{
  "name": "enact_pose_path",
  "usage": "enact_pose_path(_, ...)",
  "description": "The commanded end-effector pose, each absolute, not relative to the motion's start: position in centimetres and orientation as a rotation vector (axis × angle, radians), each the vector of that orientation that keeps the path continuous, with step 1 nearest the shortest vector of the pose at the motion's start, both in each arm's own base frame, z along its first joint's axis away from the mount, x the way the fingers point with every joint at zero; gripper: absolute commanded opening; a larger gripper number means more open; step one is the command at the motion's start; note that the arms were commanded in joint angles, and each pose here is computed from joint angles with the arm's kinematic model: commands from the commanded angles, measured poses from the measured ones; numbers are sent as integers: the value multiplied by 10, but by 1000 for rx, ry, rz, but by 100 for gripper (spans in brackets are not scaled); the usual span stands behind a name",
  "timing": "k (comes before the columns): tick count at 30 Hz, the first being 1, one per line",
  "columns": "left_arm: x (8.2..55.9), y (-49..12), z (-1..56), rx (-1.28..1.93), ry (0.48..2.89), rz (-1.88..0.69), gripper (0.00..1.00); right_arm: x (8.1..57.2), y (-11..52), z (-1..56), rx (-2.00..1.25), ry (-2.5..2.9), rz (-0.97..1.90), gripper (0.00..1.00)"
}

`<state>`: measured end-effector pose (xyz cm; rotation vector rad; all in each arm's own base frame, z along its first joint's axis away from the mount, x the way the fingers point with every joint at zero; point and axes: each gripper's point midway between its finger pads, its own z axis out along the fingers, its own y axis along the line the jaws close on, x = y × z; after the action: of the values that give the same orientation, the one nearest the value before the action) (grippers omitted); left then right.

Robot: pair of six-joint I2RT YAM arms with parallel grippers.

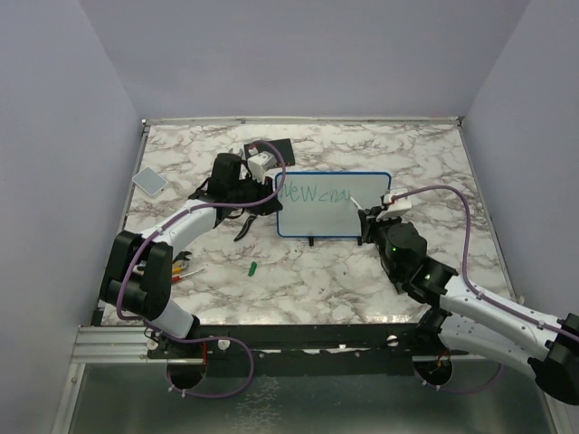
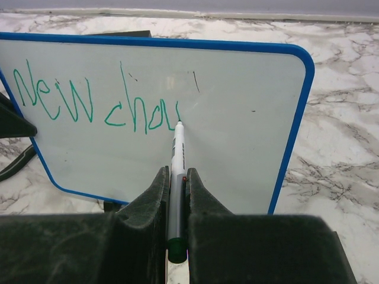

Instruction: Write a sentence on the whiteboard

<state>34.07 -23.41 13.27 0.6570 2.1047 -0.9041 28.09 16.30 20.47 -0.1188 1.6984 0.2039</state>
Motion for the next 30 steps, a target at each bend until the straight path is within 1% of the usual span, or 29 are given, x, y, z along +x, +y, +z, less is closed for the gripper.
enact_pose_path(1,343,-237,148,681,2057,-903,21,273,152,182,-71,1766,192,1)
enact_pose_path(5,342,-237,148,681,2058,-907,21,271,152,174,-71,1784,199,1)
enact_pose_path(10,342,-237,148,680,2056,-903,21,276,157,182,-84,1766,194,1)
enact_pose_path(24,342,-237,149,683,2053,-905,21,287,157,237,-61,1613,195,1)
enact_pose_path(30,342,-237,149,682,2053,-903,21,290,152,242,-31,1598,171,1)
